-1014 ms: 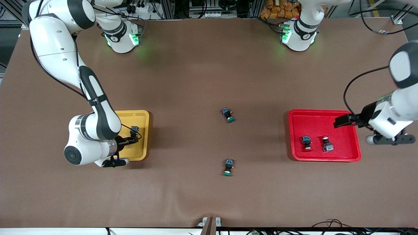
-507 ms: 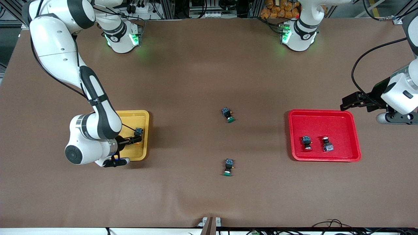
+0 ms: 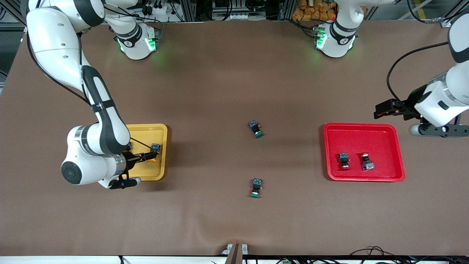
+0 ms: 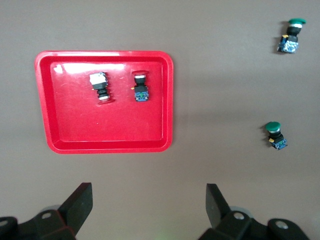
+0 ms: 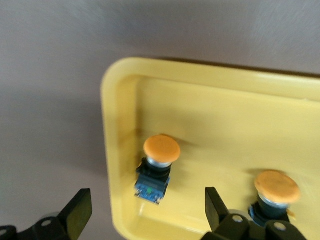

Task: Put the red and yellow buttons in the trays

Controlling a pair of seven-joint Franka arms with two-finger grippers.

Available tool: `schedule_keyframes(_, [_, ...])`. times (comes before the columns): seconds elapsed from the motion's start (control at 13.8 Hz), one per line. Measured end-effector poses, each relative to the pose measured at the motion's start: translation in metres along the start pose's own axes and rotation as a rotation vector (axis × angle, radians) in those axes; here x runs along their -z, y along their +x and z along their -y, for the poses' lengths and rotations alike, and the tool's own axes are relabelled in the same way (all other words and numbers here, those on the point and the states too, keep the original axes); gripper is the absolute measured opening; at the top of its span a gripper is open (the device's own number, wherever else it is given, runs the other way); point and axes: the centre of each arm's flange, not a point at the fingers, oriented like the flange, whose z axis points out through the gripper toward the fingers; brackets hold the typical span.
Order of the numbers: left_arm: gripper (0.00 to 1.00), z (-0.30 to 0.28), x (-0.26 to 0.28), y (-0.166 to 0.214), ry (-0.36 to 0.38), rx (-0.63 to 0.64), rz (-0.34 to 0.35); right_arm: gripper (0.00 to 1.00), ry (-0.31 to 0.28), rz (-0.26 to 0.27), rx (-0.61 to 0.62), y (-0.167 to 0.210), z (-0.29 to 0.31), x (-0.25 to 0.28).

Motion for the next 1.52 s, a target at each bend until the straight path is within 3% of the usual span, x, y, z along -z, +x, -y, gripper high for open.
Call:
schedule_keyframes(0.36, [1.0,0.005,0.033,0.004,0.01,0.008,-0.072,1.0,0.008,-0.012,0.031,-0.015,0.012,0.102])
schedule_keyframes(0.65, [1.0,0.0,0.038,0.005,0.009,0.001,-0.085,1.0,0.005,-0.019,0.024,-0.033,0.025,0.144])
schedule_keyframes(1.01, [1.0,-0.01,0.047,-0.003,0.068,-0.016,-0.087,1.0,-0.081,-0.083,0.005,-0.114,0.052,0.241])
schedule_keyframes(1.3, [1.0,-0.01,0.04,-0.022,0.074,-0.02,-0.123,1.0,-0.122,-0.15,-0.017,-0.174,0.056,0.267])
schedule_keyframes(1.52, [1.0,-0.009,0.031,-0.034,0.074,-0.022,-0.152,1.0,-0.151,-0.171,-0.024,-0.208,0.059,0.274])
